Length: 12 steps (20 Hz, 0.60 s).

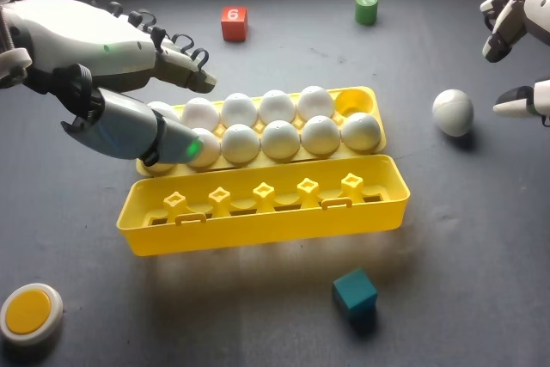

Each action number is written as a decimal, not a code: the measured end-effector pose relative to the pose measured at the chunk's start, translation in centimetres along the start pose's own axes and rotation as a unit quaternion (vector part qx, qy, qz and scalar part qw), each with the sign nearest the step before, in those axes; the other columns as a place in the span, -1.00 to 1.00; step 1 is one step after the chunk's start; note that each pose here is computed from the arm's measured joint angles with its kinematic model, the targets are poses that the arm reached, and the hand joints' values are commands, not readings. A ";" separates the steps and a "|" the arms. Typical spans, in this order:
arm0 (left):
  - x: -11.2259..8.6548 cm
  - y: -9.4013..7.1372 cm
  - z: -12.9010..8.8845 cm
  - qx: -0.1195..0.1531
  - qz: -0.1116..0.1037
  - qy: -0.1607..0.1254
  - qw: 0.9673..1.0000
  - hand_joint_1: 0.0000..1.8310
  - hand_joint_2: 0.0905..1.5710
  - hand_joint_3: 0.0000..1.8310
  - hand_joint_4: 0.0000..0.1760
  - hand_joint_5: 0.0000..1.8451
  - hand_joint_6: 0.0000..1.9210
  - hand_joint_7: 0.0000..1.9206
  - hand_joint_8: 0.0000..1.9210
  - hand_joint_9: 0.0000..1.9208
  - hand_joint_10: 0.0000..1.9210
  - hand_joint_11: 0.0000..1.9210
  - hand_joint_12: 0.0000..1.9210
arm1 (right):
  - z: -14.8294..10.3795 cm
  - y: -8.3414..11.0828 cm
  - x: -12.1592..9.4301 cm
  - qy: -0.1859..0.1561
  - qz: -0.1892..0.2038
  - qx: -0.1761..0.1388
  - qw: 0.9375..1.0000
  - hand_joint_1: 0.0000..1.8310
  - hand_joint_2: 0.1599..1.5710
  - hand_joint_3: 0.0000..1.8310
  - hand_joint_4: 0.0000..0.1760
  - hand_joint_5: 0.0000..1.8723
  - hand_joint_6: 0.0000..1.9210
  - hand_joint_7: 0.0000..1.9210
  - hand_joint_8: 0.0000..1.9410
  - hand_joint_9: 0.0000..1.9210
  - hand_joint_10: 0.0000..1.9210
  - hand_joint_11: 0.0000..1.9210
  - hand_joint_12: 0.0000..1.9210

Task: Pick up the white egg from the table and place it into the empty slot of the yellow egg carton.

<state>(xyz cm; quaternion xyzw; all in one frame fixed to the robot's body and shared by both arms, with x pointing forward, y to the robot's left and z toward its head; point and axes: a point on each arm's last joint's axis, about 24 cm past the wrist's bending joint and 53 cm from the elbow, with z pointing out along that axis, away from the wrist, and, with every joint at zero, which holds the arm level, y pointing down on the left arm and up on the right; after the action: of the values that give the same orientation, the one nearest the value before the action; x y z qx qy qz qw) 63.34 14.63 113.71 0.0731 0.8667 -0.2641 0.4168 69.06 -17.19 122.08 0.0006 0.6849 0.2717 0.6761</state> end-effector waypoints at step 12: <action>0.5 -0.1 0.1 0.001 0.006 0.005 1.000 -1.00 0.40 -0.99 -1.00 -0.96 -0.99 -0.98 -0.99 -0.99 -1.00 -0.98 -0.99 | 0.0 0.0 -0.1 -0.002 -0.006 0.000 1.000 -0.88 0.37 -1.00 -1.00 -0.84 -1.00 -0.89 -1.00 -0.94 -1.00 -1.00 -0.86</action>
<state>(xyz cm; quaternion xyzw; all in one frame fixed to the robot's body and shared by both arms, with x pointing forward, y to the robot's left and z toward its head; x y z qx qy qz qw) 63.01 14.46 113.34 0.0803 0.8681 -0.2617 0.4141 69.07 -17.23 122.20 -0.0029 0.6832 0.2679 0.6793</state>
